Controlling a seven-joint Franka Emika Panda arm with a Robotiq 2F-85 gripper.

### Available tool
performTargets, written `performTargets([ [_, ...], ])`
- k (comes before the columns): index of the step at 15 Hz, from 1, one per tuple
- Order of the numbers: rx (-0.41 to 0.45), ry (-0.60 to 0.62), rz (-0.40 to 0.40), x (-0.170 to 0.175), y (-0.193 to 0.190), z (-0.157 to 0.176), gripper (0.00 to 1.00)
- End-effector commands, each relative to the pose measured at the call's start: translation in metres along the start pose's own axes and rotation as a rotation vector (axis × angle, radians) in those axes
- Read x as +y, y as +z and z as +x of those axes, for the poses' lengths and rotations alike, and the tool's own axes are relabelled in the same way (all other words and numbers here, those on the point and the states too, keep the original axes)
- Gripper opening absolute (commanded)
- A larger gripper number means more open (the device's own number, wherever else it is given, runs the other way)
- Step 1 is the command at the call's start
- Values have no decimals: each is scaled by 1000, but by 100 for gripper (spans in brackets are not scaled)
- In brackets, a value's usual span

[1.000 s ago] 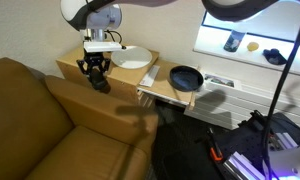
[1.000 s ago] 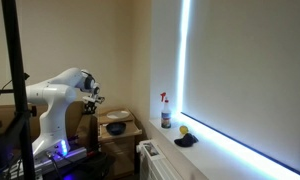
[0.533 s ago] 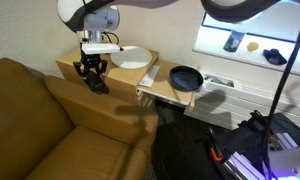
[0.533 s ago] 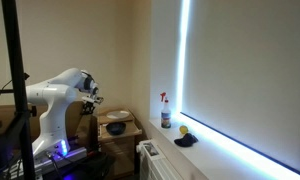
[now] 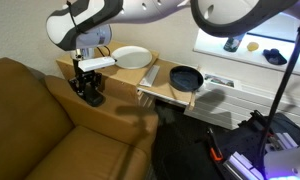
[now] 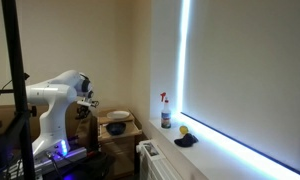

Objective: Place the eyeglass case on the armrest of the couch

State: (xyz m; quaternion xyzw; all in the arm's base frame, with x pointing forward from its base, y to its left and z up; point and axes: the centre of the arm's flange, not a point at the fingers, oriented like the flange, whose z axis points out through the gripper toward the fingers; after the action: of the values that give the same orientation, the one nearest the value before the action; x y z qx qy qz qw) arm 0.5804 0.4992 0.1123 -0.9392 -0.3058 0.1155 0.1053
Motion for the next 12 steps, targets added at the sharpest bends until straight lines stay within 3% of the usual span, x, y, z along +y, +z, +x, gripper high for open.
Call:
performTargets([
  [1, 4, -12, -80, 13, 22, 11, 27],
  [3, 12, -13, -126, 19, 30, 12, 27],
  [7, 16, -20, -144, 21, 33, 14, 27],
  [8, 17, -15, -143, 20, 33, 14, 35],
  [9, 11, -8, -141, 20, 32, 14, 77],
  [11, 10, -4, -128, 18, 28, 12, 78],
  [12, 9, -6, -113, 17, 26, 10, 85],
])
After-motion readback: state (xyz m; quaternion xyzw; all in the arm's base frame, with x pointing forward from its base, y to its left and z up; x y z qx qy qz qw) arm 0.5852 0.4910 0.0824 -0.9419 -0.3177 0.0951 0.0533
